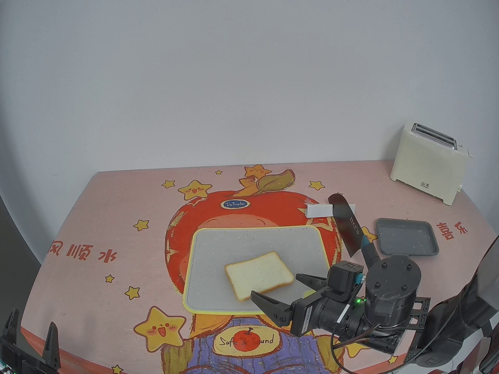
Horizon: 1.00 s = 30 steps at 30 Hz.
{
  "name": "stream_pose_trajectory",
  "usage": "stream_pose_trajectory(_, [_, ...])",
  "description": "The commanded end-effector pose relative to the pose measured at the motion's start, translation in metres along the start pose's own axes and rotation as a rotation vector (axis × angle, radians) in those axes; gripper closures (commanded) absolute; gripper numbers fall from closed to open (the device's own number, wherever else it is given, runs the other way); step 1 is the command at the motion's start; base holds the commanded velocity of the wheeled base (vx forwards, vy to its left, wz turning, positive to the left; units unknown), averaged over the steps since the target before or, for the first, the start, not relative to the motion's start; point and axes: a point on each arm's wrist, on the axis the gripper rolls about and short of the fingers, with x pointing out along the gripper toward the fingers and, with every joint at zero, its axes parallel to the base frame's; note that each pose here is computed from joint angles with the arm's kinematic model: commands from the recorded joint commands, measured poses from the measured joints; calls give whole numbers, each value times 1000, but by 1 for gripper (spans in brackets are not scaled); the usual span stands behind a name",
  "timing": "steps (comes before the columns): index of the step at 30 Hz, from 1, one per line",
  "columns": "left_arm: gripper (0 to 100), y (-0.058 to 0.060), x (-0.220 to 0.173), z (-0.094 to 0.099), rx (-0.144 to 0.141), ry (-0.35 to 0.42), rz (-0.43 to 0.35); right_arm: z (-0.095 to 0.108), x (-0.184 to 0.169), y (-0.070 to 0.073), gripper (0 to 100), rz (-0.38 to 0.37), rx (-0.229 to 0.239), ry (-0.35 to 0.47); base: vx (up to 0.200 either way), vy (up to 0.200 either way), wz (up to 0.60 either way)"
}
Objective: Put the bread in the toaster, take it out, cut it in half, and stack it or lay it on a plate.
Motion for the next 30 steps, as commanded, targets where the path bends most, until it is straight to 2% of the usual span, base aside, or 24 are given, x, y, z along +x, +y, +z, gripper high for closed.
stream_pose_trajectory(1, [0, 0, 0, -5, 1, 1, 0, -8, 5, 0, 0, -3, 10, 26, 0, 0, 0])
stream_pose_trajectory(13, [0, 0, 0, -5, 0, 1, 0, -11, 7, 2, 0, 0, 18, 35, 0, 0, 0])
stream_pose_trajectory(21, [0, 0, 0, -5, 0, 1, 0, -8, 18, 3, 0, 0, 67, 16, 0, 0, 0])
stream_pose_trajectory(30, [0, 0, 0, -5, 0, 1, 0, -2, 22, 0, 0, -12, 79, -7, 0, 0, 0])
